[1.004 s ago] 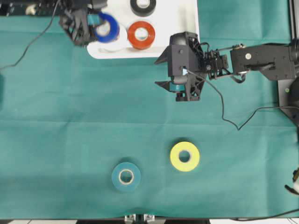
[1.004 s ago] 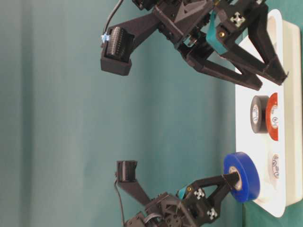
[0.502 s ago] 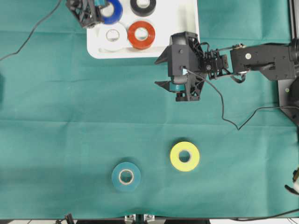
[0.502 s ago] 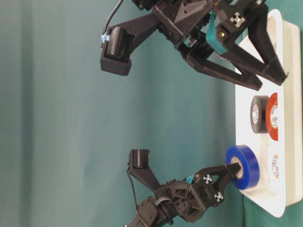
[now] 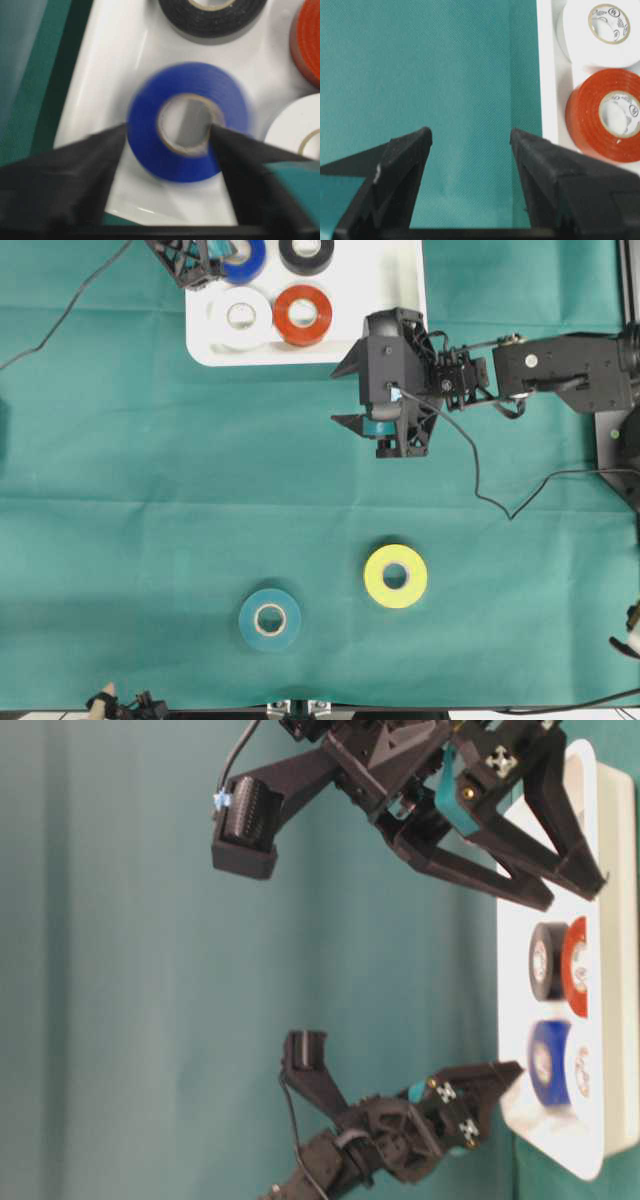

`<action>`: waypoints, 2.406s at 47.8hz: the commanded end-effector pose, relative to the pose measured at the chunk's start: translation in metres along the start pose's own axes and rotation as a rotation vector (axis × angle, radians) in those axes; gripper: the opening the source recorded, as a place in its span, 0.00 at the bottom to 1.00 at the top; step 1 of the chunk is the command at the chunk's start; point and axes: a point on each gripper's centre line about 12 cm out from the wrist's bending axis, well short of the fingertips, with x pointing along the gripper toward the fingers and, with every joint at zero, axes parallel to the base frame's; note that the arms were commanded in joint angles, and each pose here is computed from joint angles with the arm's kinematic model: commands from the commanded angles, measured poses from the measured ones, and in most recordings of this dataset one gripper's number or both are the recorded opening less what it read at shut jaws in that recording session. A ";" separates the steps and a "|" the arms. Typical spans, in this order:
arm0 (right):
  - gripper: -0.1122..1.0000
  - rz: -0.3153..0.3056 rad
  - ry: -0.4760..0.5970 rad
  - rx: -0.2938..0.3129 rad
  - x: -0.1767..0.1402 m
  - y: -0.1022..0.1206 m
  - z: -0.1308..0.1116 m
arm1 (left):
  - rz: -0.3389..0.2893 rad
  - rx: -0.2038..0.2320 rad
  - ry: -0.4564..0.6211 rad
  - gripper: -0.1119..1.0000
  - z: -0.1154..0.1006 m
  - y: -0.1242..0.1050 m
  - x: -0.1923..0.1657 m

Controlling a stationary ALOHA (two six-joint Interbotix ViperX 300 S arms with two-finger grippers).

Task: Put the tape alternately from left to right into the white case.
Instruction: 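Release the blue tape in the tray's upper left and withdraw left gripper, then move right gripper down to the yellow tape and grasp it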

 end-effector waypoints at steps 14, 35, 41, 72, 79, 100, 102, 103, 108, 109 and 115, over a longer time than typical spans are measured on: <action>0.73 0.004 -0.029 0.001 -0.003 0.001 0.008 | 0.009 0.005 -0.045 0.92 0.004 -0.002 -0.022; 0.73 0.004 -0.033 0.001 -0.003 0.001 0.010 | -0.038 0.066 -0.091 0.92 0.000 -0.037 -0.054; 0.73 0.004 -0.035 0.001 -0.003 0.001 0.011 | -0.069 0.098 -0.095 0.92 -0.002 -0.054 -0.060; 0.73 0.004 -0.035 0.001 -0.003 0.001 0.011 | -0.254 0.223 -0.117 0.92 -0.016 -0.150 -0.086; 0.73 0.004 -0.036 0.001 -0.003 0.001 0.011 | -0.284 0.208 -0.099 0.92 -0.024 -0.163 -0.088; 0.73 0.004 -0.039 -0.001 -0.003 0.001 0.013 | -0.319 0.180 -0.073 0.92 -0.035 -0.179 -0.092; 0.73 0.004 -0.038 0.001 -0.003 0.001 0.012 | -0.319 0.180 -0.075 0.92 -0.035 -0.179 -0.092; 0.73 0.004 -0.038 0.001 -0.003 0.001 0.012 | -0.319 0.180 -0.073 0.92 -0.035 -0.179 -0.091; 0.73 0.006 -0.035 0.000 -0.003 0.002 0.011 | -0.319 0.180 -0.075 0.92 -0.035 -0.179 -0.091; 0.73 0.007 -0.036 -0.001 -0.003 0.002 0.011 | -0.319 0.180 -0.076 0.92 -0.034 -0.179 -0.091; 0.73 0.020 -0.035 -0.013 -0.003 0.009 0.012 | -0.319 0.179 -0.073 0.92 -0.035 -0.179 -0.090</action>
